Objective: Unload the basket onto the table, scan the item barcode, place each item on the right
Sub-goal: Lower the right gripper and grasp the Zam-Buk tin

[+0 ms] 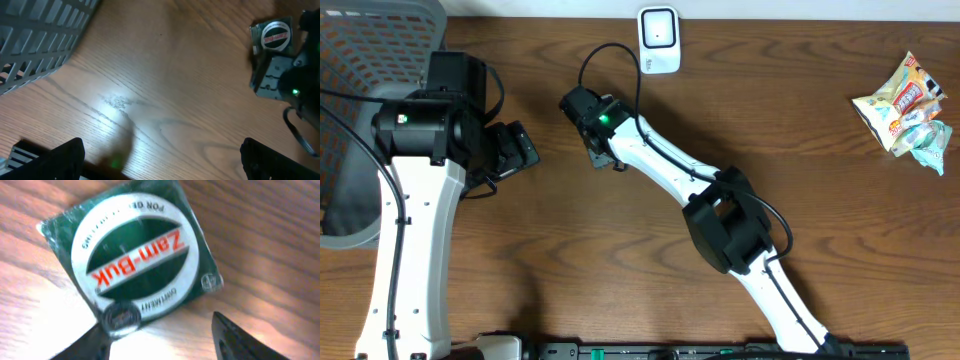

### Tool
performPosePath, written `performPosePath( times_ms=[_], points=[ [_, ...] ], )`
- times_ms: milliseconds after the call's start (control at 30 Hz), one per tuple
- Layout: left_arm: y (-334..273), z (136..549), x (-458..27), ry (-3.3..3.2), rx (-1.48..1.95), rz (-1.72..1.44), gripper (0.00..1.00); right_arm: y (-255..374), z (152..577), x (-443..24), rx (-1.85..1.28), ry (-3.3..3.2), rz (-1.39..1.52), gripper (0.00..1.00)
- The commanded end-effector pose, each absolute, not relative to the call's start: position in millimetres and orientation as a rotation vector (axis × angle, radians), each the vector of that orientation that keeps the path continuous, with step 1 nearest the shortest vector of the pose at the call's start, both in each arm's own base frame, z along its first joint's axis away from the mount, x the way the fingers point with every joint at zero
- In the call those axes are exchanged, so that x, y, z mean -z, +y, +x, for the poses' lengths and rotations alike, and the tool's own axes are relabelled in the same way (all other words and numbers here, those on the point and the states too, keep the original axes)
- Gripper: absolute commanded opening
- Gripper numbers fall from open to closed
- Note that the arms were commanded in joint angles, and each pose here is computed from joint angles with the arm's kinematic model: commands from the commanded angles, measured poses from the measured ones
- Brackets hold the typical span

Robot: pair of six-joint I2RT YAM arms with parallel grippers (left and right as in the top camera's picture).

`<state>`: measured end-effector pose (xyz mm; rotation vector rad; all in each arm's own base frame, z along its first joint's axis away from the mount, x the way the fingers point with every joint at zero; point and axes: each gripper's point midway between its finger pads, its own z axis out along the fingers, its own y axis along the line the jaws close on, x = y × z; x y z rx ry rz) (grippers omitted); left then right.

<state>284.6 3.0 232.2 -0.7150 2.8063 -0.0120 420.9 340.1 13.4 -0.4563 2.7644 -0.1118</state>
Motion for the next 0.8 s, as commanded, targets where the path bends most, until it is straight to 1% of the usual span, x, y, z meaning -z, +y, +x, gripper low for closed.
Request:
performPosePath(
  times_ms=[0, 33, 200, 233, 267, 300, 367, 467, 600, 767],
  points=[
    [4.3, 283.9, -230.8, 2.811, 0.001, -0.732, 0.98, 332.4, 430.9, -55.8, 0.144, 2.67, -0.542, 0.57],
    [4.2, 283.9, -230.8, 2.811, 0.001, -0.731, 0.98, 333.6, 433.9, -59.3, 0.146, 2.649, -0.562, 0.6],
    [4.2, 283.9, -230.8, 2.811, 0.001, -0.731, 0.98, 354.8, 458.7, -66.9, 0.107, 2.461, -0.883, 0.64],
    [4.3, 283.9, -230.8, 2.811, 0.001, -0.732, 0.98, 357.9, 462.3, -67.4, 0.093, 2.433, -0.929, 0.68],
    [4.3, 283.9, -230.8, 2.811, 0.001, -0.732, 0.98, 360.7, 465.0, -67.4, 0.066, 2.415, -0.96, 0.76],
    [4.3, 283.9, -230.8, 2.811, 0.001, -0.732, 0.98, 363.6, 466.0, -66.8, 0.034, 2.407, -0.98, 0.79],
    [4.3, 283.9, -230.8, 2.811, 0.001, -0.732, 0.97, 368.6, 466.9, -65.3, -0.037, 2.39, -1.036, 0.8],
    [4.3, 283.9, -230.8, 2.811, 0.001, -0.732, 0.98, 361.0, 473.8, -63.2, -0.045, 2.396, -1.029, 0.8],
    [4.2, 283.9, -230.8, 2.811, 0.001, -0.731, 0.98, 360.4, 475.2, -52.4, -0.185, 2.423, -1.043, 0.88],
    [4.3, 283.9, -230.8, 2.811, 0.001, -0.732, 0.98, 359.8, 473.8, -33.6, -0.255, 2.446, -1.08, 0.86]
  ],
)
